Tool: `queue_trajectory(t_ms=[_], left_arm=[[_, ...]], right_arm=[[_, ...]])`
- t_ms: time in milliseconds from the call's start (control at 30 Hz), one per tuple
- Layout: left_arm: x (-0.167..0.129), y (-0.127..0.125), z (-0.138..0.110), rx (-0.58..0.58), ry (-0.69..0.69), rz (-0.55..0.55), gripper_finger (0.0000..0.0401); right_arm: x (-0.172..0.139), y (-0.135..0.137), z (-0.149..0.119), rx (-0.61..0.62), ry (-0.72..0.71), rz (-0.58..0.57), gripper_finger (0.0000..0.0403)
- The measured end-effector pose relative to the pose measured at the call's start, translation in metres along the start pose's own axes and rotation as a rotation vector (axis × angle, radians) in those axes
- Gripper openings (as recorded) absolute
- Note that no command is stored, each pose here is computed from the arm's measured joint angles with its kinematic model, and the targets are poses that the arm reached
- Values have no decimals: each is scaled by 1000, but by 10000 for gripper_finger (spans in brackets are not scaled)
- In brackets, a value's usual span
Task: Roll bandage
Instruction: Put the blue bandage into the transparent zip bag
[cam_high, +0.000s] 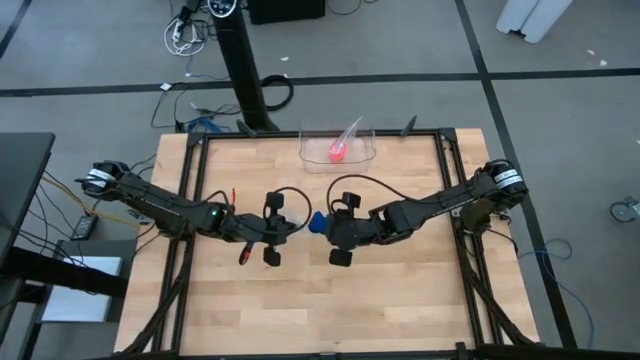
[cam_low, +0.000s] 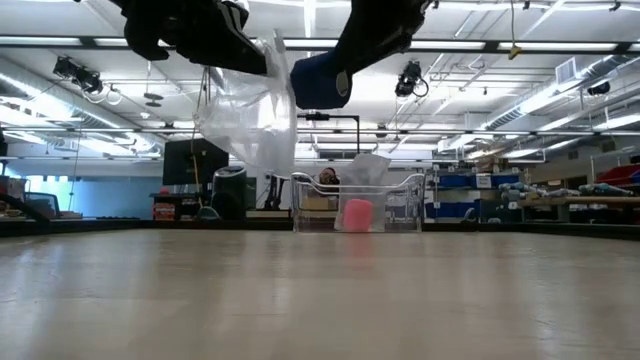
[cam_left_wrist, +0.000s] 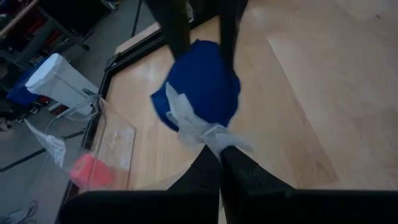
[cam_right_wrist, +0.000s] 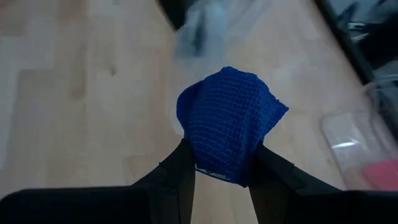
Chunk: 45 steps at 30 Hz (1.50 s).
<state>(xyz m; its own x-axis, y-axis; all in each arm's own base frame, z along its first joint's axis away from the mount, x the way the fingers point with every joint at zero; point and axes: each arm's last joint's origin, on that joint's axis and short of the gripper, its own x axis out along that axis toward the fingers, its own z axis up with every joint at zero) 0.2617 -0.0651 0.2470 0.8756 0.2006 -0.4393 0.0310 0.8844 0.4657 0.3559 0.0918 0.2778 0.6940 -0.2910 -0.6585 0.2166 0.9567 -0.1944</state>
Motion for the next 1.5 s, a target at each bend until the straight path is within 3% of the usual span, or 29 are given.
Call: queue_trajectory(t_ms=[167,600,933,1133,1367,1500], left_arm=[[0,2,-1,-65,21,80,3],[-1,3,9,-182,-67,116,3],[-1,4,12,-237,-101,119,3],[-1,4,14,-255,-123,120,3],[-4,-2,14,-239,-107,118,3],[-4,-4,13,-349,-144,117,3]], right_arm=[[-1,4,0,-12,11,85,118],[7,-11,4,90,18,73,118],[9,-12,11,-19,-31,217,118],[10,-14,15,-1,-61,213,118],[13,-21,12,92,-27,104,118],[12,-18,10,87,-6,157,118]])
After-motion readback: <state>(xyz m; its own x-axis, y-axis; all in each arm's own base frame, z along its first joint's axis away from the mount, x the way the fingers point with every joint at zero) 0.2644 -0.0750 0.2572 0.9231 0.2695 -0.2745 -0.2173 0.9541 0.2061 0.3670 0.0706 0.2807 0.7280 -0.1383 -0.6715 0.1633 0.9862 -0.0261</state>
